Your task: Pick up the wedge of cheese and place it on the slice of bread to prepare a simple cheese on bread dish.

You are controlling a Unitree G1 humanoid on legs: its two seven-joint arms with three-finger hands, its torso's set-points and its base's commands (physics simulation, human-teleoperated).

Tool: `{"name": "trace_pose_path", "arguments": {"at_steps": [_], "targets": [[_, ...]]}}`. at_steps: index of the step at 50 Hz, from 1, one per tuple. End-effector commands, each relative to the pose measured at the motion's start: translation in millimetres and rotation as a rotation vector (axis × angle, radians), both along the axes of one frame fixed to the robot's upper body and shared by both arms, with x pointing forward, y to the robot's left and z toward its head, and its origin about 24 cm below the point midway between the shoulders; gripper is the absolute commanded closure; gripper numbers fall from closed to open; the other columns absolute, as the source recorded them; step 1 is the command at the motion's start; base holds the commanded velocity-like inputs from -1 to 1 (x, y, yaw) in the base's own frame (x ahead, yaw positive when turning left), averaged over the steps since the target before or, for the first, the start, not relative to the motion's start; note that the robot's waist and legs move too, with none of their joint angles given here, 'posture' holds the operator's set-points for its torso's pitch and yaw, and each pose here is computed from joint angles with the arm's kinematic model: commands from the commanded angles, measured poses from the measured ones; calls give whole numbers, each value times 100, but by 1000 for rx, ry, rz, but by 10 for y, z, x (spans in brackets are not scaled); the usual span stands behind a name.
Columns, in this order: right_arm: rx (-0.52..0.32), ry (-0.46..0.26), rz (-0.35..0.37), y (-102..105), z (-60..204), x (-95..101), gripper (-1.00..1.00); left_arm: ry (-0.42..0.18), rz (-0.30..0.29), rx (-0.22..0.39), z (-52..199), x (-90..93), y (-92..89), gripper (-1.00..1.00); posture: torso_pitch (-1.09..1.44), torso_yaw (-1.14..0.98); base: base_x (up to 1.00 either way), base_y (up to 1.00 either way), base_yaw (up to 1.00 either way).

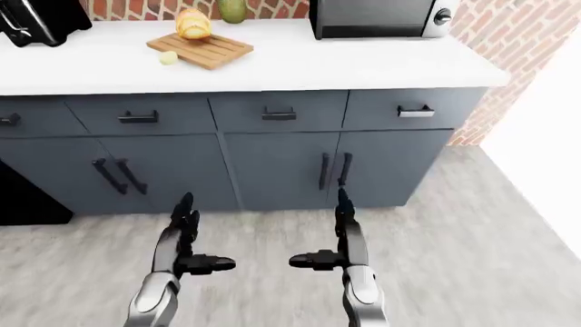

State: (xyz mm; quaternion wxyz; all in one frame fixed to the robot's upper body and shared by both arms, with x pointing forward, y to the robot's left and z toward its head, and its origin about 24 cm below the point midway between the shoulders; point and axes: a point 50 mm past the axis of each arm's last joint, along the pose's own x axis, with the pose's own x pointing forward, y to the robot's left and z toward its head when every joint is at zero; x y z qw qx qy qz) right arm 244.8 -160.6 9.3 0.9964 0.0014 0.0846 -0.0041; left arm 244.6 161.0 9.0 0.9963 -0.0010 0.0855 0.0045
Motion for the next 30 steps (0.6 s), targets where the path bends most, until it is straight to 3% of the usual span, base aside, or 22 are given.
{"name": "trace_pose_path", "arguments": {"at_steps": [1,9,14,18,30], "targets": [[-37,-168,-16,-17,305,105,-100,-199,18,-15,356,129,75,-100,0,0,0,0,0],[-52,-194,-16,-37,328,67,-100,-202,21,7,323,171,66,-100,0,0,0,0,0],[-61,-236,-8,-25,450,-19,-100,-259,17,27,624,123,84,-100,0,0,22,78,0],[-84,-279,-12,2,706,-29,-100,-309,16,66,882,128,80,-100,0,0,27,88,0],[-146,-379,21,168,1398,107,-100,-416,23,127,1534,265,0,-100,0,0,27,86,0]]}}
